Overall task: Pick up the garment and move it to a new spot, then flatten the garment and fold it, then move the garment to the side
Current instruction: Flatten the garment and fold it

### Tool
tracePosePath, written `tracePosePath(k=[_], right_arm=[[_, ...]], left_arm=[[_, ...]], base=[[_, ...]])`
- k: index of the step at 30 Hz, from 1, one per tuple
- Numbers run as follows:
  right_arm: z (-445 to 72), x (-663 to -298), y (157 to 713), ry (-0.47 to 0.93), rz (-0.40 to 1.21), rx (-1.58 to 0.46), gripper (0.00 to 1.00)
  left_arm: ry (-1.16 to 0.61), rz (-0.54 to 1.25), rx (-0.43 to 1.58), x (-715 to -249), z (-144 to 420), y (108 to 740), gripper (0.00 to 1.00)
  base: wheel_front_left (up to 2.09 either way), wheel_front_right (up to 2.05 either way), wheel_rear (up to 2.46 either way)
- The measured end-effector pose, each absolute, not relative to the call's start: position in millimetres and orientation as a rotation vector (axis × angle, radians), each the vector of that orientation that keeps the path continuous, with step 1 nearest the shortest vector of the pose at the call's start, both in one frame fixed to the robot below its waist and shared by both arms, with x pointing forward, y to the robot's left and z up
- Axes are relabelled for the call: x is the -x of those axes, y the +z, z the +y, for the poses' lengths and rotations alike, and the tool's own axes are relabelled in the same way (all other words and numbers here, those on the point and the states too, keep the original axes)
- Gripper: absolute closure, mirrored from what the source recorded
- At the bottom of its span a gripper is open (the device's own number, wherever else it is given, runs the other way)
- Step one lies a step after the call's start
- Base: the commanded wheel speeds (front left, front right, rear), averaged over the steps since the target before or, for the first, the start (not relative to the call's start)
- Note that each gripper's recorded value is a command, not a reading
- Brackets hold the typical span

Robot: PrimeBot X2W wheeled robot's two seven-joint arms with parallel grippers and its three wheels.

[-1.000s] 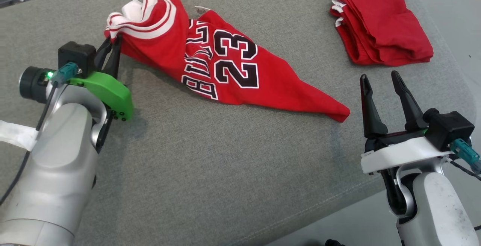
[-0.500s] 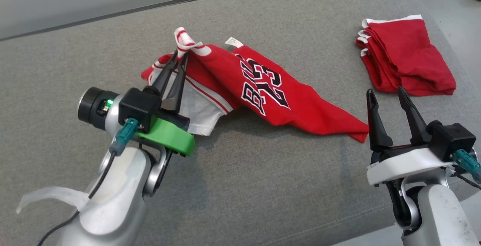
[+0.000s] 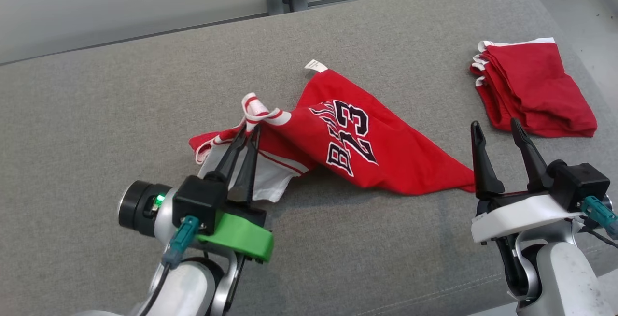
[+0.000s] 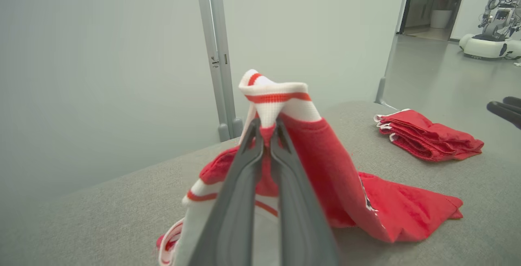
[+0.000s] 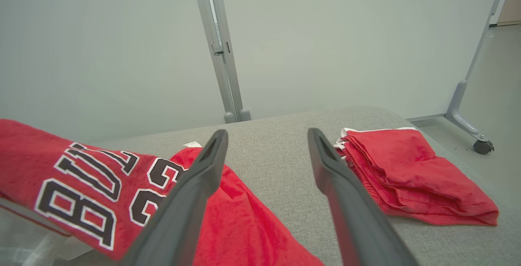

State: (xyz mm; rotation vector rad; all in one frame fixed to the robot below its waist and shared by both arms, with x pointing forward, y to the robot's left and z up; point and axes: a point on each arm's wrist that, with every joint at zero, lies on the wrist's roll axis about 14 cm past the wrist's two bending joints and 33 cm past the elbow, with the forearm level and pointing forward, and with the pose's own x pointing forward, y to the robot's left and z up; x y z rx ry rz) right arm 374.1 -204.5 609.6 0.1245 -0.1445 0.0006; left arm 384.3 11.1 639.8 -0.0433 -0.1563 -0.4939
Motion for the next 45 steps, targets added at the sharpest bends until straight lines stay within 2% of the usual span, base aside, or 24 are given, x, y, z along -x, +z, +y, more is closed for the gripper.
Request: tracePosePath(k=[10, 22, 27, 33, 38, 39, 40, 41, 42, 45], right_arm=[[-205, -378, 600, 0.000, -0.111, -0.118, 0.00], [-212, -392, 586, -0.017, -0.085, -0.105, 0.00], [-218, -397, 578, -0.033, -0.079, -0.104, 0.00], [-228, -399, 571, -0.063, -0.071, -0.097, 0.00], [-232, -399, 566, -0.076, -0.060, -0.098, 0.00], [-234, -399, 565, -0.081, -0.056, -0.096, 0.00], [-235, -399, 564, -0.086, -0.053, -0.095, 0.00], [-237, -398, 563, -0.089, -0.050, -0.092, 0.00], [-238, -398, 563, -0.093, -0.048, -0.091, 0.00], [-246, -394, 561, -0.118, -0.041, -0.088, 0.00]], left_arm=[[-0.359, 0.074, 0.059, -419, 50, 559, 1.00], [-0.351, 0.146, 0.001, -491, 52, 513, 1.00], [-0.283, 0.208, -0.015, -513, 72, 486, 1.00], [-0.210, 0.273, -0.012, -524, 96, 461, 1.00], [-0.225, 0.272, 0.041, -528, 92, 463, 0.99], [-0.229, 0.271, 0.064, -528, 90, 464, 0.69], [-0.237, 0.270, 0.078, -528, 86, 466, 0.47], [-0.248, 0.267, 0.083, -527, 84, 467, 0.04], [-0.252, 0.260, 0.093, -528, 83, 470, 0.00], [-0.256, 0.207, 0.130, -534, 83, 488, 0.00]], base=[[0.00, 0.00, 0.00], [0.00, 0.00, 0.00], [0.00, 0.00, 0.00], [0.00, 0.00, 0.00], [0.00, 0.00, 0.00], [0.00, 0.00, 0.00], [0.00, 0.00, 0.00], [0.00, 0.00, 0.00], [0.00, 0.00, 0.00], [0.00, 0.00, 0.00]])
